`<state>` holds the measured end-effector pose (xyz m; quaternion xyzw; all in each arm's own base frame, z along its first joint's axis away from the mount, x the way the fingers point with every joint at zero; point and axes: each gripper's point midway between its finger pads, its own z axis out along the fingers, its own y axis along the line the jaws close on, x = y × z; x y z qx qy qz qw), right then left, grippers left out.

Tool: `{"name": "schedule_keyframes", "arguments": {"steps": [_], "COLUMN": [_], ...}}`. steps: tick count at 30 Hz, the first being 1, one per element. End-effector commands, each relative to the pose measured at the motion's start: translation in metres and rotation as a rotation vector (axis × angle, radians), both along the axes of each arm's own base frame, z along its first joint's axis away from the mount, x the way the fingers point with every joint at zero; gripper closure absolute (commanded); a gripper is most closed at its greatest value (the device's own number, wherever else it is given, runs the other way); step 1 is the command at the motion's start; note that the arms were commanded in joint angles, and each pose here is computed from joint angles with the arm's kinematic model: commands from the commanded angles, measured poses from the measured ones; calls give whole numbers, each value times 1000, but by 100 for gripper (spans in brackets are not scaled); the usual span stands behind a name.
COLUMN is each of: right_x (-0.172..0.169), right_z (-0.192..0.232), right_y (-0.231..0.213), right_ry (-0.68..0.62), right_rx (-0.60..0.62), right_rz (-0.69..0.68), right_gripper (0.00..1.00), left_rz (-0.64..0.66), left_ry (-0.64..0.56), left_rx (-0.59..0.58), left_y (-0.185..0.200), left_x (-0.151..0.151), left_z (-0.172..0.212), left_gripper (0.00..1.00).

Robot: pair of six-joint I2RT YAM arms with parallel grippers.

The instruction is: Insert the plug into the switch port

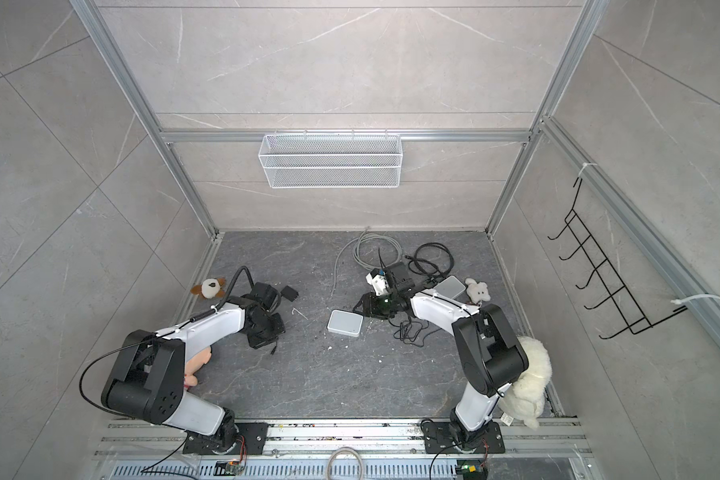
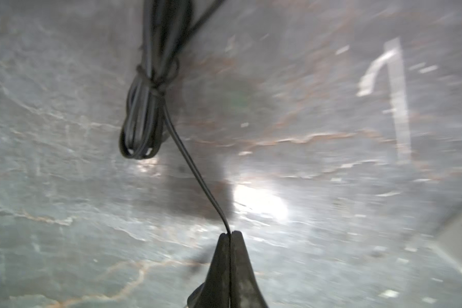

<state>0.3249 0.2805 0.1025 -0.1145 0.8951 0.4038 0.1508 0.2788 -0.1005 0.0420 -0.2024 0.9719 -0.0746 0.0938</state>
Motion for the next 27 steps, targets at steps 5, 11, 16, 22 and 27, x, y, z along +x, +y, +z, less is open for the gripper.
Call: {"name": "schedule_keyframes", "arguments": {"steps": [5,11,16,22,27], "right_x": [-36,-34,-21,-13,-14], "right_z": [37,36,37,18,17], "right_y": [60,88,108,124,130], "right_ry": [-154,-288,-312,-263,-252], "right_rx": [220,295,355,345,354], "right_rz": [189,128,43,29,38], "right_gripper": [52,52,55,60,62], "left_rz": [121,213,264,265,266], "left_ry": [-148,-193,-204,-191,-194], "left_rx": [-139,-234,-261,-266,-257], "left_y": [-38,-66,-80,-92,-93], "left_x": [38,56,65,71,73], "left_z": [66,83,88,87,86], "left_gripper": [100,100,100,100,100]}}
